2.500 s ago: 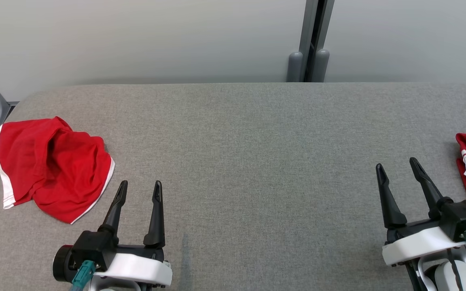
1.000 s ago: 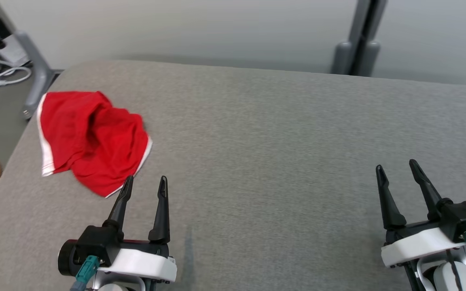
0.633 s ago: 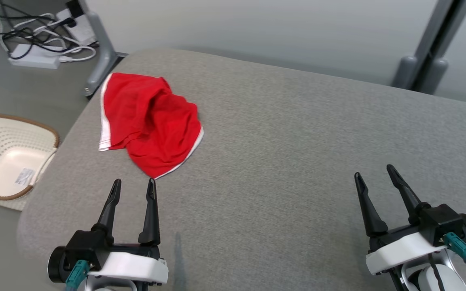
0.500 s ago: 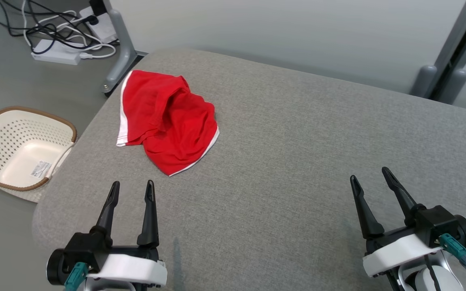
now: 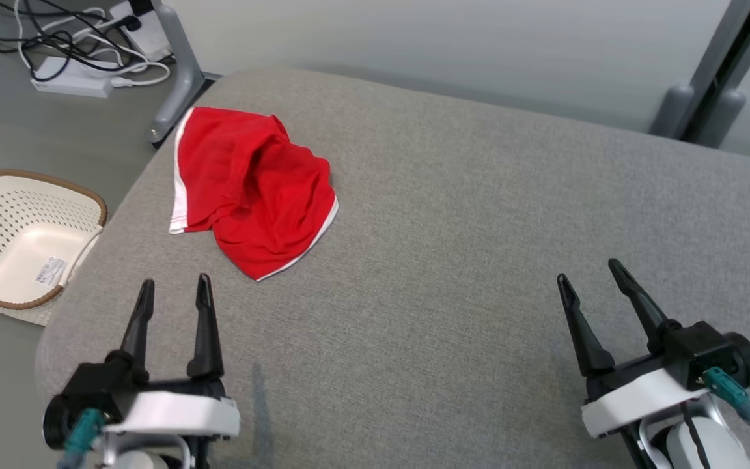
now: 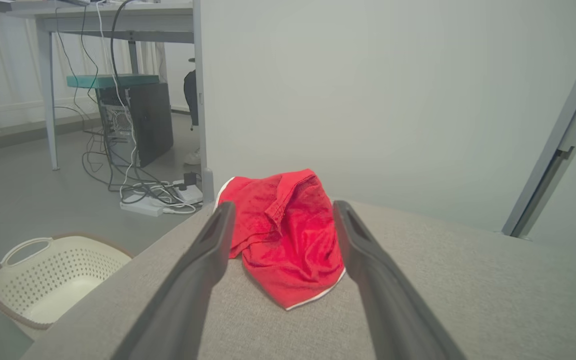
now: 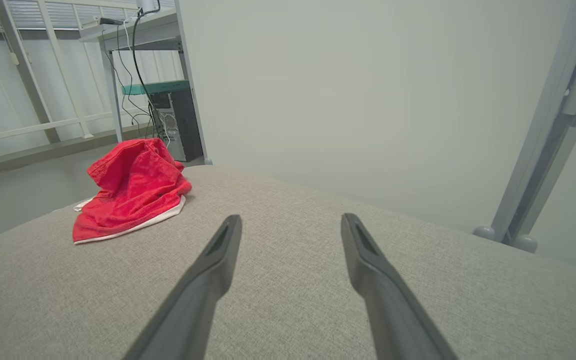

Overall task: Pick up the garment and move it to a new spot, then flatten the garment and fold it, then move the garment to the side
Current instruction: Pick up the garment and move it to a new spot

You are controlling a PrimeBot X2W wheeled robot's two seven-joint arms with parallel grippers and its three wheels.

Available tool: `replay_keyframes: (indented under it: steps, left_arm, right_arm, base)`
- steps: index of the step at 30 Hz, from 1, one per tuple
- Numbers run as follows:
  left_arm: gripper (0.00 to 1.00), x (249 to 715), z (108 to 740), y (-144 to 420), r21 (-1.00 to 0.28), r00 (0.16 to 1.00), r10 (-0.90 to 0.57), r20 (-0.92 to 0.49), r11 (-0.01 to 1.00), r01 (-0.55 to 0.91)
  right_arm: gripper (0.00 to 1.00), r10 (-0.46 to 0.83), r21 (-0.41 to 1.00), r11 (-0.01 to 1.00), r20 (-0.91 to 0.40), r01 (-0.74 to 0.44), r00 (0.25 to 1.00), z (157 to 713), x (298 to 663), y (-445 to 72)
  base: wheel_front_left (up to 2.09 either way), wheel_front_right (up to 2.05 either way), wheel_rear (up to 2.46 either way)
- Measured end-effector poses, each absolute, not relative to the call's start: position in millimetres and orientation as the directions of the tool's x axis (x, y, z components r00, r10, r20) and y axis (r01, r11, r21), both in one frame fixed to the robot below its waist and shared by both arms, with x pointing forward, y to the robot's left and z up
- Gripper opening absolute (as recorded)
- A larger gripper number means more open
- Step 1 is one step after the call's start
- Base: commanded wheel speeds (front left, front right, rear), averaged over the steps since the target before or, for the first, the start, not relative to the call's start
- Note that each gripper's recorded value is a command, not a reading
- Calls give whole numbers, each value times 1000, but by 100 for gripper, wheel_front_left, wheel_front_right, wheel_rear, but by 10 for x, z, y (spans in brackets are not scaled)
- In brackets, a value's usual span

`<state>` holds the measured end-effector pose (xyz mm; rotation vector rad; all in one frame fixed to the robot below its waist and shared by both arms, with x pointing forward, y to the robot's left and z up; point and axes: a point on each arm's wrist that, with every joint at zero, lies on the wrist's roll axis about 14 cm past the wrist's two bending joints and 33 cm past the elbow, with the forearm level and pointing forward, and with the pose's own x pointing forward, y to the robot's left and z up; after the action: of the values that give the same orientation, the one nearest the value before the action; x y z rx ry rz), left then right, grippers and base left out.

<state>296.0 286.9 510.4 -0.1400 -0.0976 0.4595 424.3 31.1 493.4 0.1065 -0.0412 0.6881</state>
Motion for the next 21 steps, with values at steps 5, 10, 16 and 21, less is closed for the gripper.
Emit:
replay_keyframes:
  steps: [5, 10, 16, 21]
  left_arm:
    - [100, 3297, 5067, 2999, -148, 901, 430, 51, 896, -419]
    - [100, 3828, 4874, 3215, -54, 921, 387, -48, 919, -390]
    - [100, 4534, 4562, 3569, -58, 886, 359, -293, 918, -391]
    - [100, 4861, 4086, 3455, -46, 796, 246, -554, 945, -325]
  right_arm:
    - [100, 629, 60, 771, 88, -635, 772, 4913, 4430, 232]
    - [100, 619, 10, 781, 120, -624, 776, 4912, 4767, 77]
    - [100, 595, -3, 799, 146, -601, 790, 4817, 5129, -101]
    - [100, 591, 31, 802, 107, -597, 799, 4578, 5177, -172]
  base:
    - [0, 0, 0]
    - [0, 0, 0]
    - [0, 0, 0]
    - [0, 0, 0]
